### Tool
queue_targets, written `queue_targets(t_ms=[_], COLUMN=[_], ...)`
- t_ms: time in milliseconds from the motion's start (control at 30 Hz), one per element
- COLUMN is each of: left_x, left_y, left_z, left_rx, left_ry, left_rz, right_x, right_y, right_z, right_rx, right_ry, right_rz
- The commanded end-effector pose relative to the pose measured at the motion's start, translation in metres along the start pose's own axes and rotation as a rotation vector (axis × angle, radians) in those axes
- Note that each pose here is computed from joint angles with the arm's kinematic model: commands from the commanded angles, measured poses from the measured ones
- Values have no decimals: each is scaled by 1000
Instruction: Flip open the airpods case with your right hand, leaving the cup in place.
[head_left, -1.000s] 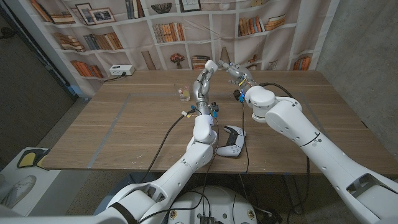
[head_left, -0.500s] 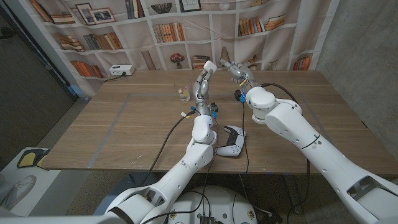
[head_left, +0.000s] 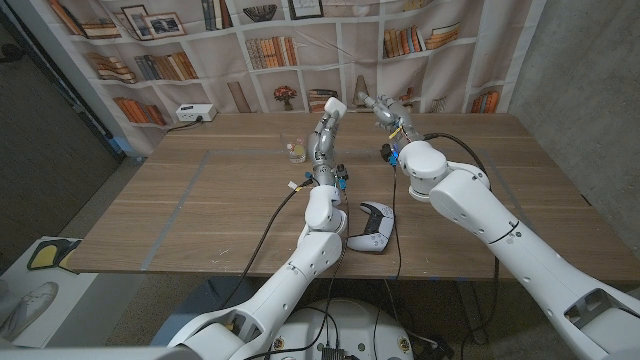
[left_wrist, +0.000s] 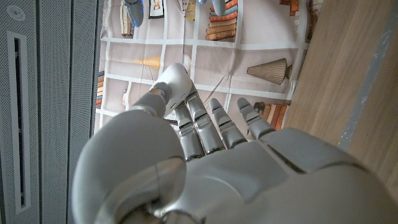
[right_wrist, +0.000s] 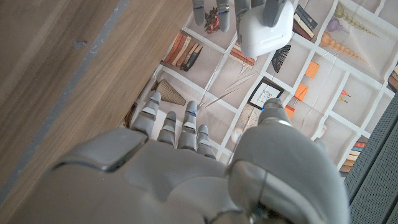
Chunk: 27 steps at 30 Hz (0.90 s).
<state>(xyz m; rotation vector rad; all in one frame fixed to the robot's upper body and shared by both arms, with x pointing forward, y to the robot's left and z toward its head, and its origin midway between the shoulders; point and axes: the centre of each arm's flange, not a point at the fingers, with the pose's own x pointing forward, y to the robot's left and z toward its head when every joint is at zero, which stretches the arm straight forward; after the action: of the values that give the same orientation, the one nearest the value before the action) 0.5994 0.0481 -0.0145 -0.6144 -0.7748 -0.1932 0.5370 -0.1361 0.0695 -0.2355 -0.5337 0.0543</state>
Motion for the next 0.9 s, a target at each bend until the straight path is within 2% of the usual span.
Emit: queue_targets(t_ms=[33, 267, 467, 633, 900], left_x=[-7, -8, -9, -10, -11], left_y=[-2, -1, -1, 1, 0], left_z=[-6, -8, -9, -8, -9], left_rx=[-226, -277, -344, -384, -429], left_ry=[106, 133, 160, 166, 188], left_rz=[-36, -47, -56, -68, -93], right_x=[-5, -6, -8, -7, -7], right_y=[0, 1, 2, 6, 13], right_z=[11, 15, 23, 31, 37], right_rx=[-79, -99, -154, -232, -323], right_ry=[-53, -61, -67, -42, -42], right_rz=[-28, -19, -22, 6, -27])
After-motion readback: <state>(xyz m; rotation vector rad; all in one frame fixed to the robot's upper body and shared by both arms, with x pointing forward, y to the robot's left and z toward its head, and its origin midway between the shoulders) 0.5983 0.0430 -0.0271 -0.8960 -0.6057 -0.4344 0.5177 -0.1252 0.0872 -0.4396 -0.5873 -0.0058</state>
